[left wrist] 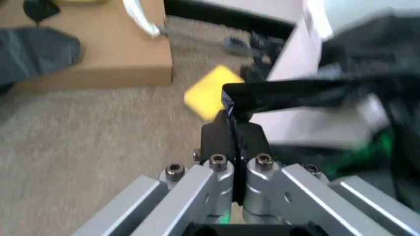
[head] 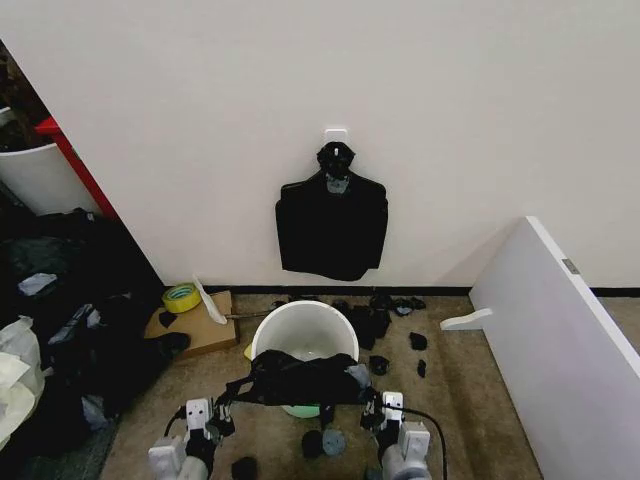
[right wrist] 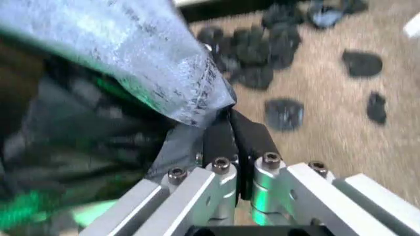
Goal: Place the garbage bag over the trash bin.
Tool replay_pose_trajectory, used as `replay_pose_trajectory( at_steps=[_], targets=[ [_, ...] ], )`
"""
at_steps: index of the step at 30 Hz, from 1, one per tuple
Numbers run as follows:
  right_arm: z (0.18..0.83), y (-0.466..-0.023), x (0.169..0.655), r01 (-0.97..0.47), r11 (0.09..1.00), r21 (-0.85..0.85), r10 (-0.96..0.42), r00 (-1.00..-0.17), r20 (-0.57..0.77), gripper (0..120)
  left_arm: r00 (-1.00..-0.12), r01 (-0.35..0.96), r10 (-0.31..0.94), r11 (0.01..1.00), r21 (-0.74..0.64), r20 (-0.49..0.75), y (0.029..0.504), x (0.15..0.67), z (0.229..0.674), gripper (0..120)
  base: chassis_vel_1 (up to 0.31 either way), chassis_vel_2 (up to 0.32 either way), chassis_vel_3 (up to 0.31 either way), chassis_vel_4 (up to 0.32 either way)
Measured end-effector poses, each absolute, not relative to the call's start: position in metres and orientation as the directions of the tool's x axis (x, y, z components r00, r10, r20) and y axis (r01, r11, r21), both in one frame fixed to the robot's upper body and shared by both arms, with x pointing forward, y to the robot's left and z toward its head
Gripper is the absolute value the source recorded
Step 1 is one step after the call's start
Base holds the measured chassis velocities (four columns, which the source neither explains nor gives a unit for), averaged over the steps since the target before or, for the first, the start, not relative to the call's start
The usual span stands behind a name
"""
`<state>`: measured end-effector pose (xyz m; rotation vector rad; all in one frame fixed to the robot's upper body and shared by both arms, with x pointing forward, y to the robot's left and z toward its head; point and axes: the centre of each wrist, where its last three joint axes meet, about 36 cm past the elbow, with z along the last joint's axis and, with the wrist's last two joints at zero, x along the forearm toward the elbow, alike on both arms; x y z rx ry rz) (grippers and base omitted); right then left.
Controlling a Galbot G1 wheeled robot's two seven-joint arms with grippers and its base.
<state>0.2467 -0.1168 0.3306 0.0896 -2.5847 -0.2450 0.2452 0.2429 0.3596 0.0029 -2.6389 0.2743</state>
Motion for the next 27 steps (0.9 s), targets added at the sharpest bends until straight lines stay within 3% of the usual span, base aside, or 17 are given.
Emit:
replay_pose_trajectory(
  at_steps=[8, 18, 20, 26, 27],
  targets=[
    [0.322, -0.115, 0.253, -0.007, 0.985, 0.175, -0.094, -0.863, 0.497, 0, -0.902, -0.058, 0.028, 0.981, -0.185, 0.430, 0.245, 0.278, 0.360, 0, 0.000, 0.000, 0.000, 0.000],
    [0.323, -0.121, 0.241, -0.053, 0.986, 0.160, -0.128, -0.853, 0.505, 0, -0.886, -0.041, 0.042, 0.985, -0.169, 0.462, 0.246, 0.260, 0.355, 0, 0.000, 0.000, 0.000, 0.000],
    [0.323, -0.122, 0.239, -0.058, 0.986, 0.155, -0.130, -0.852, 0.507, 3, -0.884, -0.042, 0.040, 0.986, -0.164, 0.467, 0.247, 0.259, 0.355, 0, 0.000, 0.000, 0.000, 0.000],
    [0.321, -0.130, 0.216, -0.110, 0.985, 0.131, -0.162, -0.848, 0.504, 30, -0.873, 0.001, 0.063, 0.992, -0.128, 0.484, 0.250, 0.244, 0.366, 25, 0.000, 0.000, 0.000, 0.000],
    [0.321, -0.130, 0.216, -0.110, 0.985, 0.131, -0.162, -0.848, 0.504, 30, -0.873, 0.001, 0.063, 0.992, -0.128, 0.484, 0.250, 0.244, 0.366, 25, 0.000, 0.000, 0.000, 0.000]
  ],
)
